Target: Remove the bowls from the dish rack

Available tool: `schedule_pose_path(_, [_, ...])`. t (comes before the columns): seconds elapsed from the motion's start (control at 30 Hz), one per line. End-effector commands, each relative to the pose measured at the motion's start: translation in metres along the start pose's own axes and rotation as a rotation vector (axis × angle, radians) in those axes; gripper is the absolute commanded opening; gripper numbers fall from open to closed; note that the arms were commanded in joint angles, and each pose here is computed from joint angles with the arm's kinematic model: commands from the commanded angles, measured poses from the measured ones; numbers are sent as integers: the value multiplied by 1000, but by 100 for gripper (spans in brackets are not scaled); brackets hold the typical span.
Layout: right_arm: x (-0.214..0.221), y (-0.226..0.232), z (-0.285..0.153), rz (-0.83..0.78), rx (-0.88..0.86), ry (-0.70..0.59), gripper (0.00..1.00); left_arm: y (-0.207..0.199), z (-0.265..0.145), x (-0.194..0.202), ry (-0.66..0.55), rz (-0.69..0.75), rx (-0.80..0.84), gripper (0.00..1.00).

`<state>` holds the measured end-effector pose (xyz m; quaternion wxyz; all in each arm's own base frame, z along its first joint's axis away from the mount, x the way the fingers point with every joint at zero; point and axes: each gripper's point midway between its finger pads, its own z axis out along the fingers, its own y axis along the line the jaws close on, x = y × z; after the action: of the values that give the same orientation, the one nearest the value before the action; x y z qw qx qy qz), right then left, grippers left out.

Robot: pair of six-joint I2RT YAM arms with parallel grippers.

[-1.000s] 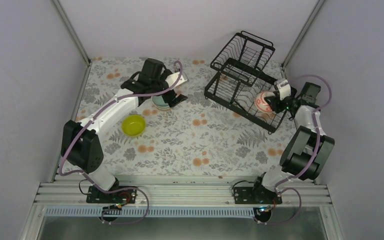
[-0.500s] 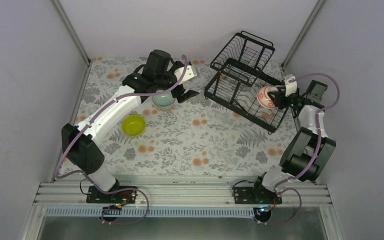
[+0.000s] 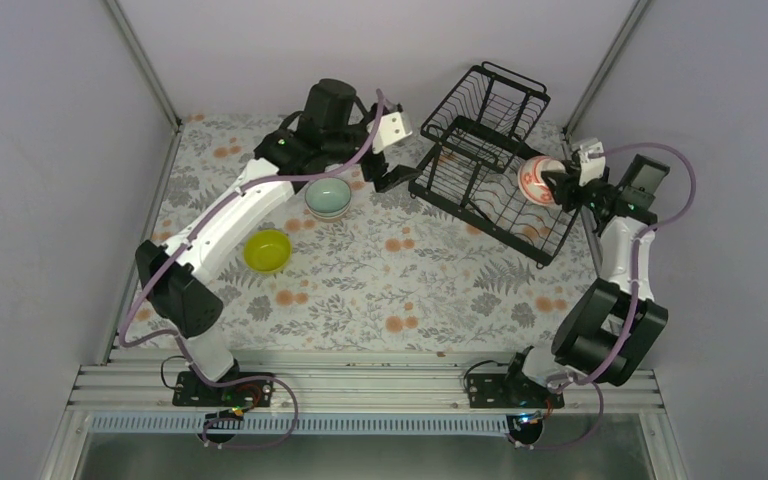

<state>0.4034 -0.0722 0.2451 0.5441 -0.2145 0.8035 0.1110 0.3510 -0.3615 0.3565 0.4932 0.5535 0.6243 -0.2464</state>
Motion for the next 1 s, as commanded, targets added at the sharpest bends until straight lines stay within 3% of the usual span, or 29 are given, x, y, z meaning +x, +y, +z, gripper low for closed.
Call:
schedule_pose_path(0.0, [-54,4,-24,-89,19,-121,35,-16,10,-31,-67,-2,83,100])
schedule_pose_path(0.67, [-123,4,-50,-127,26,-237,36,-17,55,-71,-162,-40,149,100])
schedule_pose_path(0.97, [-158,13,-30,-158,-9,-260,37,-15,83,-86,-235,-106,253,100])
